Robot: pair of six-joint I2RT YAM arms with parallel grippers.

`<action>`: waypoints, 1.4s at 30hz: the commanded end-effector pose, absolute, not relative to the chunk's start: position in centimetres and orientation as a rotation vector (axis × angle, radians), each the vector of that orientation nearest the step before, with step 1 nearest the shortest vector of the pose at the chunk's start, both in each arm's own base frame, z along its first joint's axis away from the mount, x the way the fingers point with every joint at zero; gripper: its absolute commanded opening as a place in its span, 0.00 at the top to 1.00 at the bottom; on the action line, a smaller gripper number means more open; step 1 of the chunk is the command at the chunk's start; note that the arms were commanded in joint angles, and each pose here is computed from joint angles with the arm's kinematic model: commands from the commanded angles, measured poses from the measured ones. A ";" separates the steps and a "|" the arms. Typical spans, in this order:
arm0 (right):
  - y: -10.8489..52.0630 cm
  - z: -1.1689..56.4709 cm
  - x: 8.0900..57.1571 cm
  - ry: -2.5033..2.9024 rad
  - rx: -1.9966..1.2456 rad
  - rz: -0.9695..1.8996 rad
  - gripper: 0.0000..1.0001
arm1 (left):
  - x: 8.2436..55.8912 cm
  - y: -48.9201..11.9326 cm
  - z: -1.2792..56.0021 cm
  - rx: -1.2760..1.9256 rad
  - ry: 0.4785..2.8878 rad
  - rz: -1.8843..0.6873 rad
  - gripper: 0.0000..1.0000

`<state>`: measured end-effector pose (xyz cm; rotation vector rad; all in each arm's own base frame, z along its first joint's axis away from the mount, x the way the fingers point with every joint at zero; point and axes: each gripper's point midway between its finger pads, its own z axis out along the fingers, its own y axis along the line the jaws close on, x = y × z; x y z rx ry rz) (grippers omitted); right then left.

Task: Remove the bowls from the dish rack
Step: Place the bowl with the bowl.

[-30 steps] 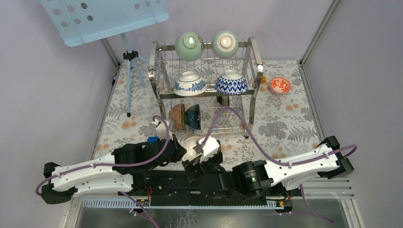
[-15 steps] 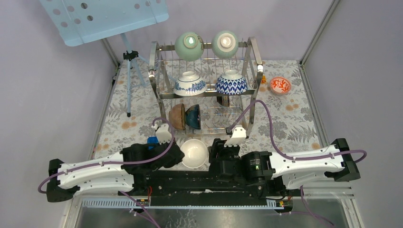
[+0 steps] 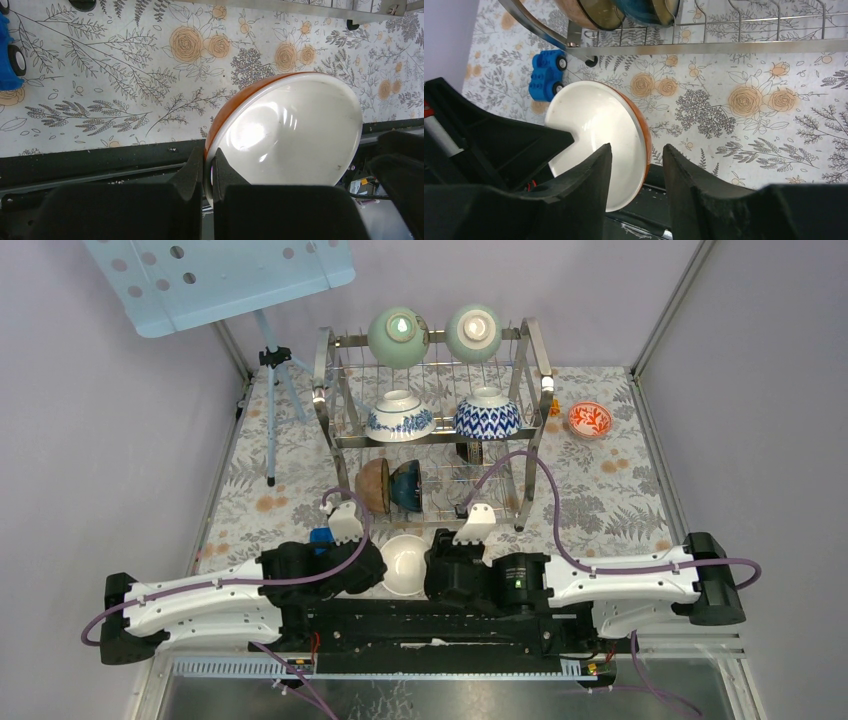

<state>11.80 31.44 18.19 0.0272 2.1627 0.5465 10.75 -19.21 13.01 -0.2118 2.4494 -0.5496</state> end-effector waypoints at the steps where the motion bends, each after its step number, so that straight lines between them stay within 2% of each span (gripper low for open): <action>1: 32.2 16.7 12.0 2.199 0.018 0.554 0.53 | 11.6 -20.5 16.0 -0.252 2.374 -0.659 1.00; 19: 32.2 14.1 12.0 2.242 -0.035 0.451 0.72 | 11.7 -20.1 16.4 -0.263 2.350 -0.678 1.00; 23: 32.5 14.1 11.8 2.250 -0.048 0.461 0.80 | 11.7 -20.1 16.5 -0.265 2.347 -0.683 1.00; 27: 32.8 14.3 11.7 2.255 -0.054 0.478 1.00 | 11.7 -19.9 16.3 -0.276 2.345 -0.684 1.00; 31: 33.0 14.8 11.6 2.258 -0.052 0.493 1.00 | 11.7 -19.8 16.0 -0.280 2.349 -0.679 1.00; 32: 33.1 14.9 11.5 2.260 -0.063 0.492 1.00 | 11.7 -19.8 16.0 -0.280 2.348 -0.681 0.98; 34: 33.1 15.1 11.3 2.269 -0.097 0.490 1.00 | 11.7 -19.8 16.1 -0.272 2.347 -0.680 0.86; 39: 33.1 15.5 9.9 2.270 -0.314 0.506 1.00 | 11.7 -19.5 16.7 -0.248 2.327 -0.700 0.36; 42: 31.6 15.4 9.4 2.252 -0.429 0.444 1.00 | 11.7 -19.1 17.0 -0.246 2.311 -0.716 0.15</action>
